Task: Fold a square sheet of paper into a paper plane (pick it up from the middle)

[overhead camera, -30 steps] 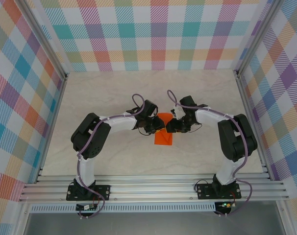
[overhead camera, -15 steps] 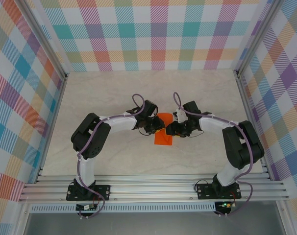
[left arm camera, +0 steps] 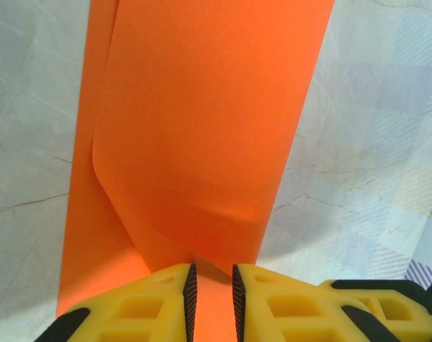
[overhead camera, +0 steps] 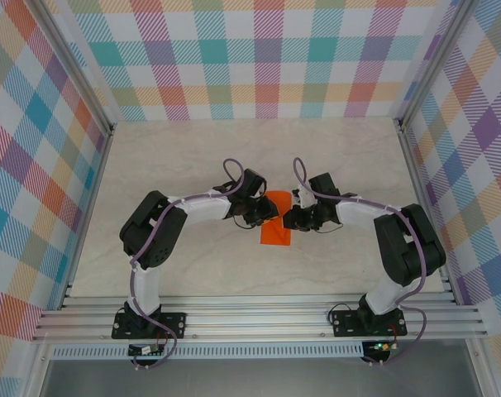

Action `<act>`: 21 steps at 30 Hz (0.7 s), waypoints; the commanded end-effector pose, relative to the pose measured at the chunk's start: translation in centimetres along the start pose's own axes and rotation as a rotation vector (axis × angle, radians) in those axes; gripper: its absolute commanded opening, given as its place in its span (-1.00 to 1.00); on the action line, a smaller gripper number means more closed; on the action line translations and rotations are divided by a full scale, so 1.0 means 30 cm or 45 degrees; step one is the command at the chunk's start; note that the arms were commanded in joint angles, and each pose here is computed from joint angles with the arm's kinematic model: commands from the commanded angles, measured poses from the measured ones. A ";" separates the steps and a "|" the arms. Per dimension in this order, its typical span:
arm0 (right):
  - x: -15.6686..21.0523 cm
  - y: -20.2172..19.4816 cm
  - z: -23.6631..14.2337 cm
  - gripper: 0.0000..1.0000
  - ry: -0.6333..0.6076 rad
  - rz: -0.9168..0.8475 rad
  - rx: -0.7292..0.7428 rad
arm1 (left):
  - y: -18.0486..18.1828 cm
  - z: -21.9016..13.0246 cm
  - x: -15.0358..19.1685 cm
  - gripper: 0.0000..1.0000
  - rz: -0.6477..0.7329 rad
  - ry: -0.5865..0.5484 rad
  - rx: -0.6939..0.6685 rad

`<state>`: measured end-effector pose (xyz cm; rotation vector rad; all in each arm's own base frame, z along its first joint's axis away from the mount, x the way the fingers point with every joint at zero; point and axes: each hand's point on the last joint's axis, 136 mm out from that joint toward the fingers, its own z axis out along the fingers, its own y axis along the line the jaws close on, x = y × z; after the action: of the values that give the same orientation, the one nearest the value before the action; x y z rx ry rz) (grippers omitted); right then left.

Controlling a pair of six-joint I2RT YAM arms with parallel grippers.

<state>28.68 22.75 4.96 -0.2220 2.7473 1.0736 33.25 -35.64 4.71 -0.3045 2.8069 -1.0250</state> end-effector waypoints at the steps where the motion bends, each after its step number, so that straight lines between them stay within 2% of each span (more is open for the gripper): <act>1: -0.020 -0.004 -0.008 -0.80 -0.023 -0.045 0.021 | -0.039 0.000 0.000 -0.54 0.008 -0.001 0.022; 9: -0.049 -0.024 0.005 -0.95 0.017 -0.104 0.079 | -0.058 -0.032 -0.002 -0.49 0.028 -0.021 0.045; 21: -0.068 -0.056 0.014 -0.94 0.068 -0.127 0.136 | -0.077 -0.046 0.013 -0.43 0.052 -0.027 0.080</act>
<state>30.58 22.11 3.90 -0.3361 2.8003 0.9220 33.34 -35.74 5.00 -0.2984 2.7954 -1.0319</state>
